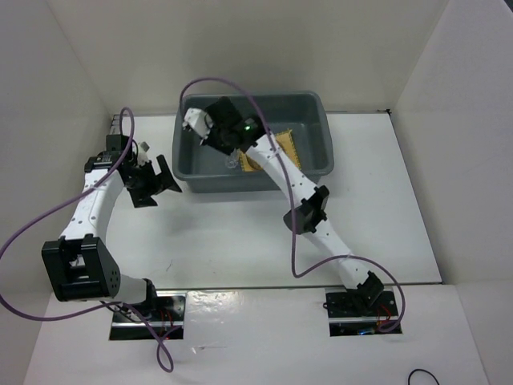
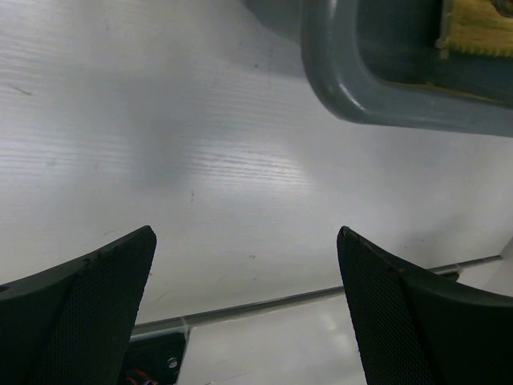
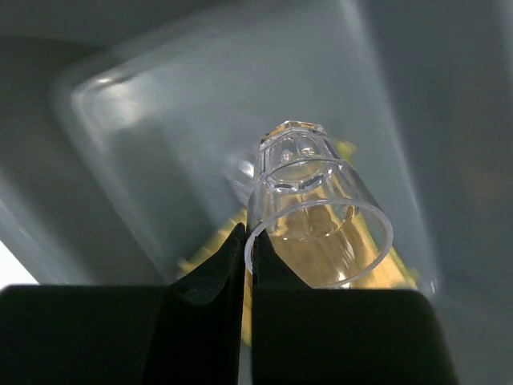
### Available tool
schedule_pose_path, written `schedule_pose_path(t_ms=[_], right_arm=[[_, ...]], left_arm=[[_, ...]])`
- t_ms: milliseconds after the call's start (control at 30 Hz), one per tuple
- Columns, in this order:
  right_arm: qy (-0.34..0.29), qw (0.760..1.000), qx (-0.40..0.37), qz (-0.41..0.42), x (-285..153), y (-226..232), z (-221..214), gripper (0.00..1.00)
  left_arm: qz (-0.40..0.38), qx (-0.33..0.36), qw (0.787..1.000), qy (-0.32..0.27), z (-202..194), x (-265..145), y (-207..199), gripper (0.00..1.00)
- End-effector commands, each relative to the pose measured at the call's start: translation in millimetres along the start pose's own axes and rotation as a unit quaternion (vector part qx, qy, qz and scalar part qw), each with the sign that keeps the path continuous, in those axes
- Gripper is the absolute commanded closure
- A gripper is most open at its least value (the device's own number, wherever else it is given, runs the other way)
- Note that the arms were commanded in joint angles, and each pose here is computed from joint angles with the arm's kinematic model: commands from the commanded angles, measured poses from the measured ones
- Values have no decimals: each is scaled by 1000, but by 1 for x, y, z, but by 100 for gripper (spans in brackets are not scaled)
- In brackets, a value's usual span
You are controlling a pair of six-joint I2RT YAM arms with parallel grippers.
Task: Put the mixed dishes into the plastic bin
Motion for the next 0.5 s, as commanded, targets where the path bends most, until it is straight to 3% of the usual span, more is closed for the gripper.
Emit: schedule_pose_path(t_ms=[0,200,467], right_arm=[[-87,993,-62,-45,-12,1,48,100],[-60,989,-135,14,40,38,32,99],[-8,985,-166,54,93,57,-7,96]], left_arm=[[33,30,999,-25,4,-17,5,0],[51,43,997,-24,3,-17,10,0],[70,43,997,-15,3,-15,15,0]])
Point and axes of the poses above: each gripper's point midway between its finger pads, its own x axis out along the fingers, its own y axis along the line the jaws close on, z = x × y, the point moved 6 cm from there along -x, back along the fingers
